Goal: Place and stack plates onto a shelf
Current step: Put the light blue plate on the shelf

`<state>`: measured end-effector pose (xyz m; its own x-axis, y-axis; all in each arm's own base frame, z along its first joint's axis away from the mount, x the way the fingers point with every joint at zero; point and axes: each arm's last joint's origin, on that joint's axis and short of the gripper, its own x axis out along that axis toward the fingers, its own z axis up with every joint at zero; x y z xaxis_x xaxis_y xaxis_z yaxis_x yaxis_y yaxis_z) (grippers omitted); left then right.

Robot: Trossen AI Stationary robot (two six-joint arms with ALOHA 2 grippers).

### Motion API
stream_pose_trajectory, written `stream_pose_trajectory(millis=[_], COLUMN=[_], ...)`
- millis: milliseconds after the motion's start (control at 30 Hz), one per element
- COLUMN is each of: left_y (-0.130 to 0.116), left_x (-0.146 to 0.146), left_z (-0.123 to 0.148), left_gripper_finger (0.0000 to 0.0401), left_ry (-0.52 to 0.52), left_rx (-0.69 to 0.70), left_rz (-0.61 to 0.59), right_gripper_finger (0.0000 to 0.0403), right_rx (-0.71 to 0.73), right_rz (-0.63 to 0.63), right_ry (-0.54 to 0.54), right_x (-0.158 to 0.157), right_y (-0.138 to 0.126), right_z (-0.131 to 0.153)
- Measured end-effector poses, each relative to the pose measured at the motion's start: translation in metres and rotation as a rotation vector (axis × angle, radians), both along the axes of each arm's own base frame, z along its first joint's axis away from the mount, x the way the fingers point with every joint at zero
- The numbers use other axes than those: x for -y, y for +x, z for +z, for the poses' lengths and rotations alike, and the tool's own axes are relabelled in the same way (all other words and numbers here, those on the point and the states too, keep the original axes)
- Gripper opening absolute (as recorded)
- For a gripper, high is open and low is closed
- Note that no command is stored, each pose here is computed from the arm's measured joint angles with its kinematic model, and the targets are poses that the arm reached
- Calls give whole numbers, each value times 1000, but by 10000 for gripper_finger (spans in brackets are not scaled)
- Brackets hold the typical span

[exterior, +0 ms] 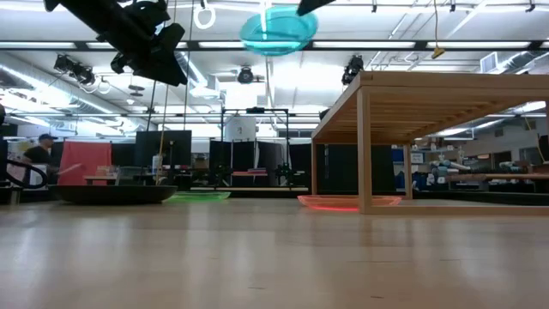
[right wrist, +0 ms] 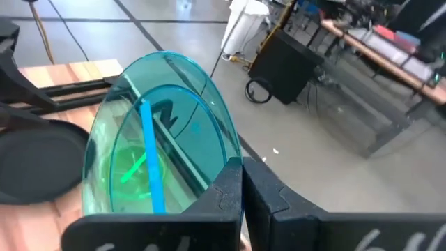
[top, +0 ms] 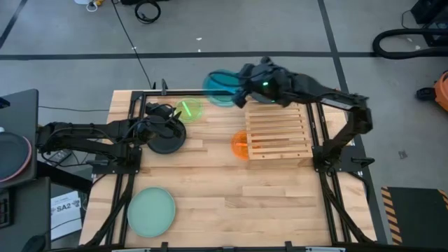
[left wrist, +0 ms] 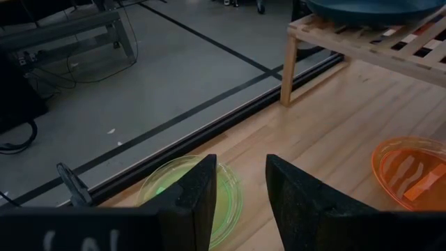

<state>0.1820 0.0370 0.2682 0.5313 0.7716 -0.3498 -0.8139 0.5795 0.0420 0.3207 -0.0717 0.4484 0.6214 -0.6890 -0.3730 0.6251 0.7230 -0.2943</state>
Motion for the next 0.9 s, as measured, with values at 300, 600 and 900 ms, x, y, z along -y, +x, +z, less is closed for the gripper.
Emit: stream_pose_trajectory(millis=[300, 600, 900], left_y=[0, 0, 0], left_x=[0, 0, 0], left_z=[0, 0, 0], left_gripper_finger=[131, 131, 131], left_ry=[0, 0, 0], left_rx=[1, 0, 0], left_rz=[0, 0, 0], right_gripper_finger=[7, 7, 7], right_rx=[101, 37, -84], right_rz=[-5, 28, 28], right_ry=[243, 493, 577], right_x=[-16, -32, -46], right_y=[-76, -135, -155], right_z=[28, 30, 22])
